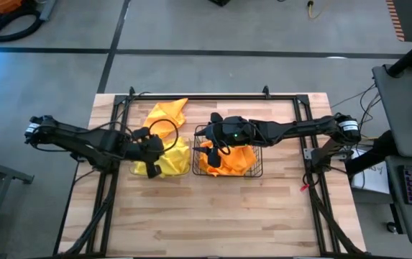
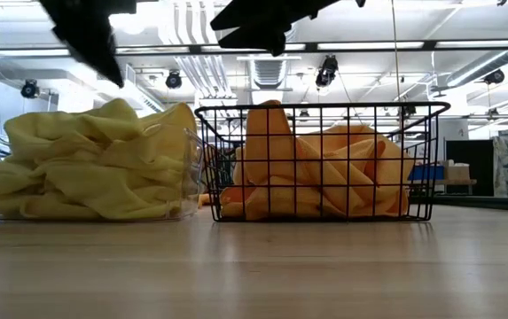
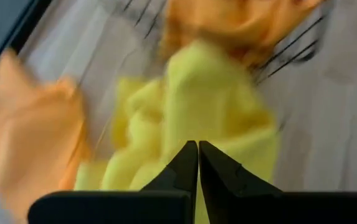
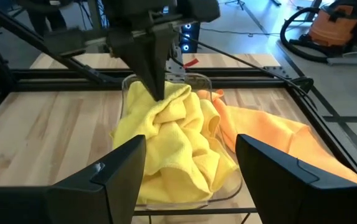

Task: Sort microfiber towel by color & place in baskets
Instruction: Put the yellow towel into the transparent bin, then put the orange towel into the black wire basket

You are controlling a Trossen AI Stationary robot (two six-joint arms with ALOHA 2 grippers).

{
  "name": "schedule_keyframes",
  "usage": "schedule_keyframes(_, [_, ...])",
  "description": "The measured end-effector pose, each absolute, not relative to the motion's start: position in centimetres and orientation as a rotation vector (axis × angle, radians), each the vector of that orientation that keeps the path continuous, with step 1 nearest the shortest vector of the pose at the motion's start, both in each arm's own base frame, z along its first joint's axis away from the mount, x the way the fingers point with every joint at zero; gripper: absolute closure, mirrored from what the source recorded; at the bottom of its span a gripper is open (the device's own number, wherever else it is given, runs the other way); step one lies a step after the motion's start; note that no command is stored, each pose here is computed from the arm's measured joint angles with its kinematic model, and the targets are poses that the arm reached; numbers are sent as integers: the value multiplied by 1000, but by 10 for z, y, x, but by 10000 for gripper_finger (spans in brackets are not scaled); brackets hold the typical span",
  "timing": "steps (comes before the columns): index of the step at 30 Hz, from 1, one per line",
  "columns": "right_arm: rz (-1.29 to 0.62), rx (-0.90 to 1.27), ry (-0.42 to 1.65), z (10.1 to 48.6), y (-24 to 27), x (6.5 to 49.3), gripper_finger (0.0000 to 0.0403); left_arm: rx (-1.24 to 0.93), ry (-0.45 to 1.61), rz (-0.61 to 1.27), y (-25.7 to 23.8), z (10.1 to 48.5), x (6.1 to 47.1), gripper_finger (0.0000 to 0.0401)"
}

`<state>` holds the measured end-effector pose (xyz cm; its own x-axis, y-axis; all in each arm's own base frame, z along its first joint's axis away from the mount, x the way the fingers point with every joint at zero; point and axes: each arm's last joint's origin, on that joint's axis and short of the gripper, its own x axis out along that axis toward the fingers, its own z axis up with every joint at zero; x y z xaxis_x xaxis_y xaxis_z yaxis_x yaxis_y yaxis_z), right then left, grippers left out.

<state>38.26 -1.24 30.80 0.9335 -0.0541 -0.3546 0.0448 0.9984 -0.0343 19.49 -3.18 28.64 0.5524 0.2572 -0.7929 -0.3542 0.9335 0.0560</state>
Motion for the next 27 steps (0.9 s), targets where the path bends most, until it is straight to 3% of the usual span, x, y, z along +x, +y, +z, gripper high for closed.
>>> schedule_keyframes(5, [-51, -26, 367, 308, -12, 383, 163, -45, 874, 239, -38, 275, 216, 401])
schedule_keyframes(16, [-46, -20, 395, 305, -10, 381, 182, 11, 1099, 306, -36, 214, 233, 401])
schedule_keyframes(21, [-45, -21, 394, 308, -10, 379, 183, 5, 1077, 295, -36, 227, 236, 401])
schedule_keyframes(27, [-45, -24, 428, 317, -10, 367, 184, 12, 1022, 322, -34, 273, 229, 401])
